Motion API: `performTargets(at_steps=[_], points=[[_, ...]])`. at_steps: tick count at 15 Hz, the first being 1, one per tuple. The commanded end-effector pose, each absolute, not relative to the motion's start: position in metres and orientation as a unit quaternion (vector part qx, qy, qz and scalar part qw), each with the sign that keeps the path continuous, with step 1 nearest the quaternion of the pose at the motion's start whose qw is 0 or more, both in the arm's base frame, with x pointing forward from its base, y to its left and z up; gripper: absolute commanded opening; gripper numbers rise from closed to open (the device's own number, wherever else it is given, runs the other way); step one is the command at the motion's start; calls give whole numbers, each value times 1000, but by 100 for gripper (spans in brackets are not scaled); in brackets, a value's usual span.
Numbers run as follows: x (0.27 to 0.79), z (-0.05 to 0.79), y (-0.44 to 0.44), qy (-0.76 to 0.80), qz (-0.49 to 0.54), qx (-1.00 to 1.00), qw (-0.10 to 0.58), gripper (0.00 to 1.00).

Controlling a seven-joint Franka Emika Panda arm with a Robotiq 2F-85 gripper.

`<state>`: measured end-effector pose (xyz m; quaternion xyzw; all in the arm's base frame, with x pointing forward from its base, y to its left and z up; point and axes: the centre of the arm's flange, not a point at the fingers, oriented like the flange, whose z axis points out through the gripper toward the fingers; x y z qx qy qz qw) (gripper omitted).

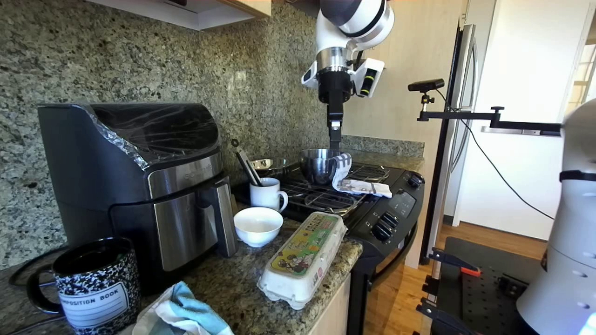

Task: Pick the bowl on the counter and put it on the stove

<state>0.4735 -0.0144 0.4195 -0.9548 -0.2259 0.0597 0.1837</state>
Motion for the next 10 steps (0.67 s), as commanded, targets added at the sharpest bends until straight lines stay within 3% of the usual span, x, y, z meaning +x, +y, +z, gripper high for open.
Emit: performTargets(at_steps=[1, 10], points=[[492, 387, 3, -257, 69, -941, 208, 100], [488, 380, 7, -266, 91, -936, 210, 100]])
